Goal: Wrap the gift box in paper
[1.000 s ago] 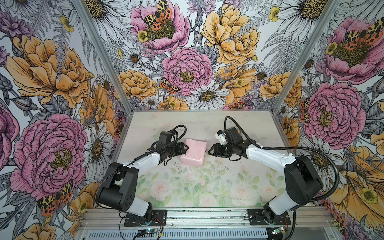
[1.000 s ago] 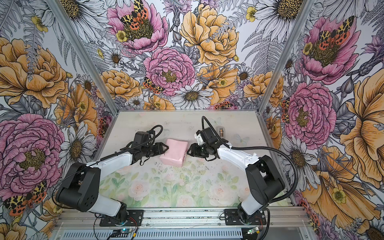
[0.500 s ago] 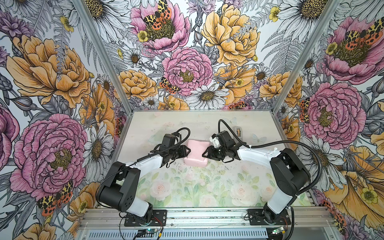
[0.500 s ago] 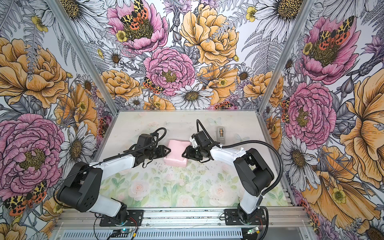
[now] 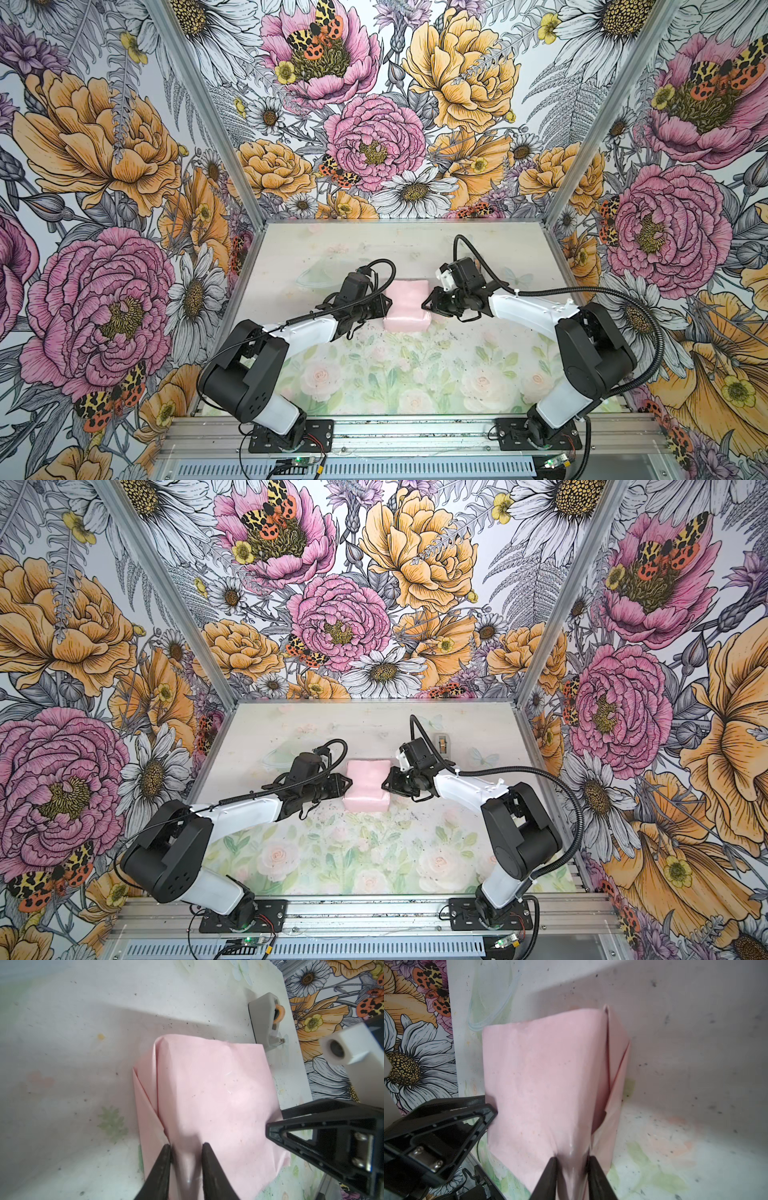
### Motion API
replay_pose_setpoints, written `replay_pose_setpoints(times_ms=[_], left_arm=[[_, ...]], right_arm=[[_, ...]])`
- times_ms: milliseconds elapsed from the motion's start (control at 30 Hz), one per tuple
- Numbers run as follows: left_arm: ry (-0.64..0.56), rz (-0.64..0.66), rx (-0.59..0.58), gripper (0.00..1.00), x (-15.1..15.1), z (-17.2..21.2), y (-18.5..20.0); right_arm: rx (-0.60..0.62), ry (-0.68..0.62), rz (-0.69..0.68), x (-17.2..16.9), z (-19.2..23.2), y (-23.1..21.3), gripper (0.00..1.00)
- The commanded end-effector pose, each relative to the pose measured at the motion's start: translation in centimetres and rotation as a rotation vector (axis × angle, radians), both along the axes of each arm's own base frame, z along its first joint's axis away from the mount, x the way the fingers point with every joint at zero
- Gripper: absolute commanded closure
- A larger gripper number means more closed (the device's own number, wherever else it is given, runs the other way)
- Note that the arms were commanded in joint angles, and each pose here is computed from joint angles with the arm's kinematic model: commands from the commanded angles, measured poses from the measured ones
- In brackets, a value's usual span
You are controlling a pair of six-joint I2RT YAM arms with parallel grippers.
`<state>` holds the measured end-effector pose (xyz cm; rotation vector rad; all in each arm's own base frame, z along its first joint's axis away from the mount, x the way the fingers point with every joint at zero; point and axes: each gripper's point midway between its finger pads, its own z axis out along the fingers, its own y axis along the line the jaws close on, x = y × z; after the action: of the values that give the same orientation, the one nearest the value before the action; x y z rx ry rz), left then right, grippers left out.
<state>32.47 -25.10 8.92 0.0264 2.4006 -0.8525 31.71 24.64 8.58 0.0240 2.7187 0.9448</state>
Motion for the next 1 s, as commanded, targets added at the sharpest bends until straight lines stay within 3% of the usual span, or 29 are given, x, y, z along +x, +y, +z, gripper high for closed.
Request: replay_pose_setpoints(times_ms=[0,167,233,333,367,400,433,567,667,767,967], left_arm=[[0.005,-0.12,-0.07,0.73,-2.3,1.2,-4.3],[-0.027,-0.122,-0.069,0.71,-2.8,2.6,-5.1],[-0.056,-0.106,-0.041,0.66,-2.6,3.6,-4.5],[-0.132,-0.04,0.048,0.49,-1.7,5.4,-2.0],[-0.158,-0.007,0.076,0.41,-1.3,6.0,-0.7],[-0.186,0.022,0.087,0.37,-0.9,6.7,0.5],[-0.213,0.061,0.109,0.33,-0.3,7.2,2.0],[-0.346,0.26,0.19,0.19,1.7,9.6,9.3],[-0.445,0.414,0.271,0.01,2.1,10.8,14.7],[-0.543,0.532,0.347,0.01,1.7,11.3,19.0],[-0.75,0.666,0.47,0.01,0.5,12.0,23.7]], right_arm=[[-0.072,0.032,0.041,-1.7,-1.5,-1.8,0.74],[-0.083,0.013,0.044,-1.6,-0.4,-3.1,0.73],[-0.082,-0.025,0.038,-1.4,0.9,-3.5,0.64],[-0.095,-0.093,0.009,-0.9,3.3,-5.0,0.49],[-0.104,-0.121,-0.008,-0.7,4.2,-5.8,0.37],[-0.113,-0.144,-0.025,-0.5,4.8,-6.5,0.04],[-0.127,-0.176,-0.054,-0.1,5.6,-7.5,0.01],[-0.264,-0.313,-0.207,1.6,7.8,-12.9,0.01],[-0.42,-0.438,-0.309,2.9,8.8,-16.9,0.01],[-0.516,-0.529,-0.406,3.9,8.8,-20.2,0.01],[-0.665,-0.65,-0.586,5.0,7.3,-26.0,0.01]])
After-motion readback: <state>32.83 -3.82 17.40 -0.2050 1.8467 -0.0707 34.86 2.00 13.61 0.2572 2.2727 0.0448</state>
